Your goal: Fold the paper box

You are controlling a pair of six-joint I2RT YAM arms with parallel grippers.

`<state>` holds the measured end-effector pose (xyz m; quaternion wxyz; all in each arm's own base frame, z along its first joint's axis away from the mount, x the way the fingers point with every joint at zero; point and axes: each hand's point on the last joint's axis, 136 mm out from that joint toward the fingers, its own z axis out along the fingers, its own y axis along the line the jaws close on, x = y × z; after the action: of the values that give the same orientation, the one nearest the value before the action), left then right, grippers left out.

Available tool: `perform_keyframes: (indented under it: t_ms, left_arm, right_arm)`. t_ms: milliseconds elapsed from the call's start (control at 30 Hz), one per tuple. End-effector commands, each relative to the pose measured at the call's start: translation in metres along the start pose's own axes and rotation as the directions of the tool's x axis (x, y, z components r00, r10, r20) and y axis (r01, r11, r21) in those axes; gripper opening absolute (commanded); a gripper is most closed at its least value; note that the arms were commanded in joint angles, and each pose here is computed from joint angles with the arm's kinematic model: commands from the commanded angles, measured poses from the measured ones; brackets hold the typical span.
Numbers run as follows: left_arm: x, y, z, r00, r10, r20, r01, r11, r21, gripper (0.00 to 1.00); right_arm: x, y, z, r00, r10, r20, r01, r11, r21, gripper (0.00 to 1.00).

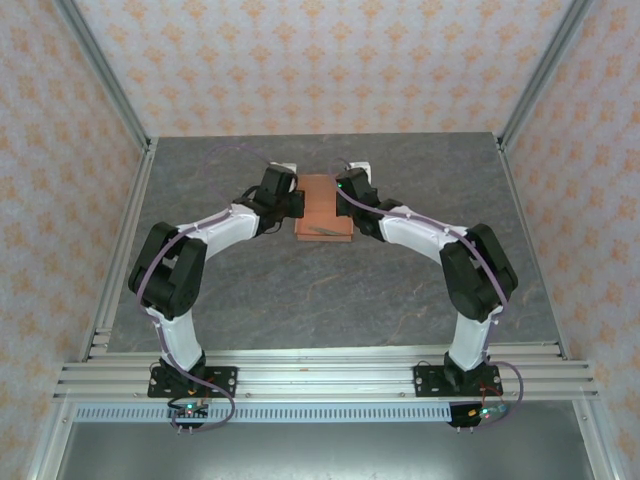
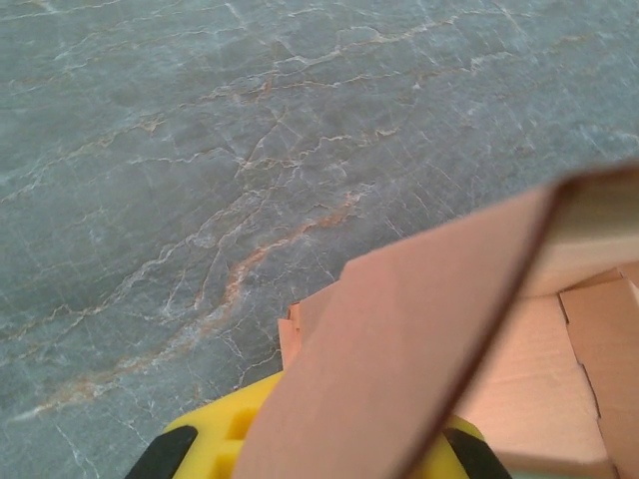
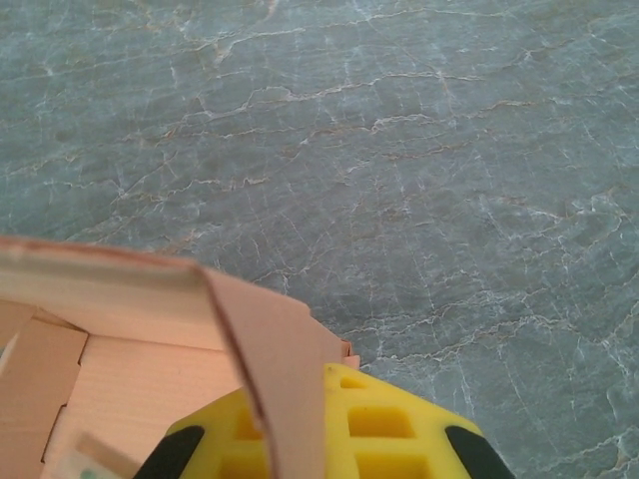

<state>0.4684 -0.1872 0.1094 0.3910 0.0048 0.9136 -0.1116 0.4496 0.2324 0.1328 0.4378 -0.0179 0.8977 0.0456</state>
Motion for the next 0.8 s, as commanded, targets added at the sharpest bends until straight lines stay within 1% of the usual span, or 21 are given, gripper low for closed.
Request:
perform_keyframes:
  t_ms: [0,267,367,767]
  left_arm:
    - [-0.016,0.016,-0.015,0.987,-0.119,0.106,0.130,0.986,-0.102,0.03]
    - [-0.006,0.020,-0.024,0.973,-0.135,0.186,0.166,0.973,-0.163,0.02]
    - [-0.003,0.020,-0.029,0.967,-0.138,0.216,0.176,0.969,-0.170,0.01]
    - [0.021,0.021,-0.031,0.954,-0.120,0.273,0.185,0.956,-0.227,0.01]
  right_arm:
    - [-0.005,-0.015,0.003,0.996,0.082,0.046,-0.087,0.991,0.098,0.04]
    - [0.002,-0.019,0.001,0.990,0.118,0.075,-0.125,0.987,0.103,0.03]
    - [0.006,-0.015,0.004,0.989,0.128,0.075,-0.133,0.988,0.072,0.03]
    - [0.022,-0.015,0.000,0.987,0.127,0.097,-0.132,0.990,0.047,0.02]
